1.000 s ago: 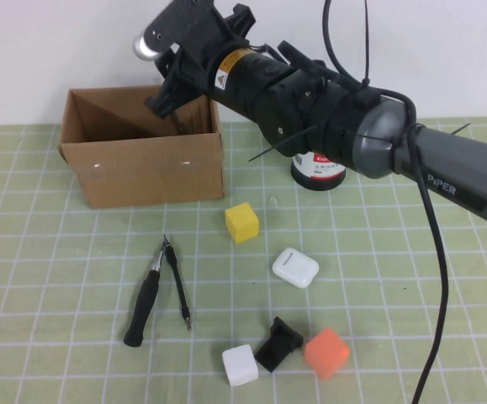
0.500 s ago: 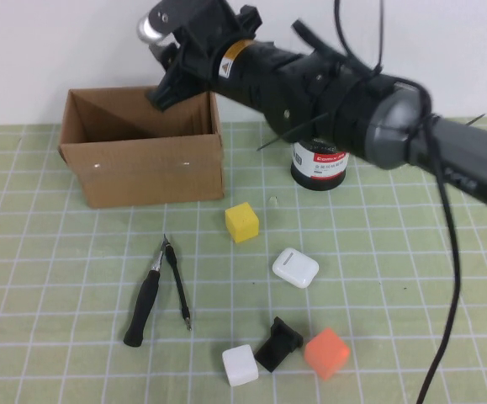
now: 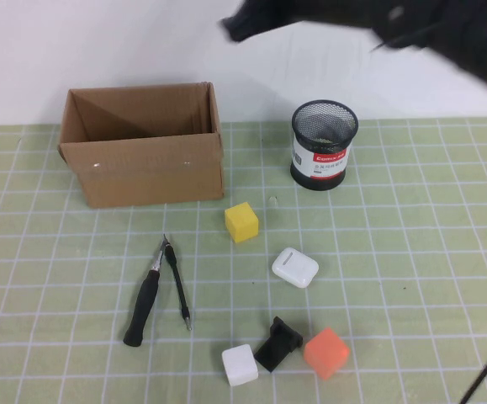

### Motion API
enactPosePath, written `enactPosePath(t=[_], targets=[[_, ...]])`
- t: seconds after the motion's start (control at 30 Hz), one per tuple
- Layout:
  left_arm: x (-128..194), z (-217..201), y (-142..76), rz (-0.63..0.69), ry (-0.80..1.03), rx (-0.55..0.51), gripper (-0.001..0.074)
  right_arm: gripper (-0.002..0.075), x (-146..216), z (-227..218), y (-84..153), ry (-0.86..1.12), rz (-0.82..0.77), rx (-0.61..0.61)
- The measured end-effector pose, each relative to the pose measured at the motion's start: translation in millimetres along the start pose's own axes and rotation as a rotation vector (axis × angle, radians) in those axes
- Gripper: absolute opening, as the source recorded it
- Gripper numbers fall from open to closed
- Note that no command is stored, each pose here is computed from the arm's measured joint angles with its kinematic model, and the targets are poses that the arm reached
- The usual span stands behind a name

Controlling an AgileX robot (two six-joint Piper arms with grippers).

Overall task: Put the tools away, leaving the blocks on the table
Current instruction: Pick up the black Screwdriver from the table

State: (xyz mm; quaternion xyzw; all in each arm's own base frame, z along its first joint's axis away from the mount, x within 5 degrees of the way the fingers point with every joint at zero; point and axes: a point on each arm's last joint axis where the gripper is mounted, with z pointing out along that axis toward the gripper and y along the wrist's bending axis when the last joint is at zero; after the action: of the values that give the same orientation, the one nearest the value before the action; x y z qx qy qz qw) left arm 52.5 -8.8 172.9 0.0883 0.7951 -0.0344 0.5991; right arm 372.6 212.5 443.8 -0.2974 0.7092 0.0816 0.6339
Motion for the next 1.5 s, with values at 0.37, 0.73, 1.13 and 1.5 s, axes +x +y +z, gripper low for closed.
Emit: enactPosePath(t=[0.37, 0.73, 1.13, 1.5], targets=[[0, 0, 0, 0.0, 0.0, 0.0, -0.0003, -0.0003, -23, -77, -22, 0.047, -0.02, 0.107], [0, 0, 0, 0.0, 0.0, 0.0, -0.0003, -0.0003, 37, -161, -12, 0.067, 0.073, 0.205], [0, 0, 0, 0.0, 0.0, 0.0, -0.0003, -0.0003, 85, -223, 0, 0.072, 0.201, 0.246], [0, 0, 0, 0.0, 0.0, 0.0, -0.0003, -0.0003, 94, -216, -1, 0.138, 0.166, 0.269]])
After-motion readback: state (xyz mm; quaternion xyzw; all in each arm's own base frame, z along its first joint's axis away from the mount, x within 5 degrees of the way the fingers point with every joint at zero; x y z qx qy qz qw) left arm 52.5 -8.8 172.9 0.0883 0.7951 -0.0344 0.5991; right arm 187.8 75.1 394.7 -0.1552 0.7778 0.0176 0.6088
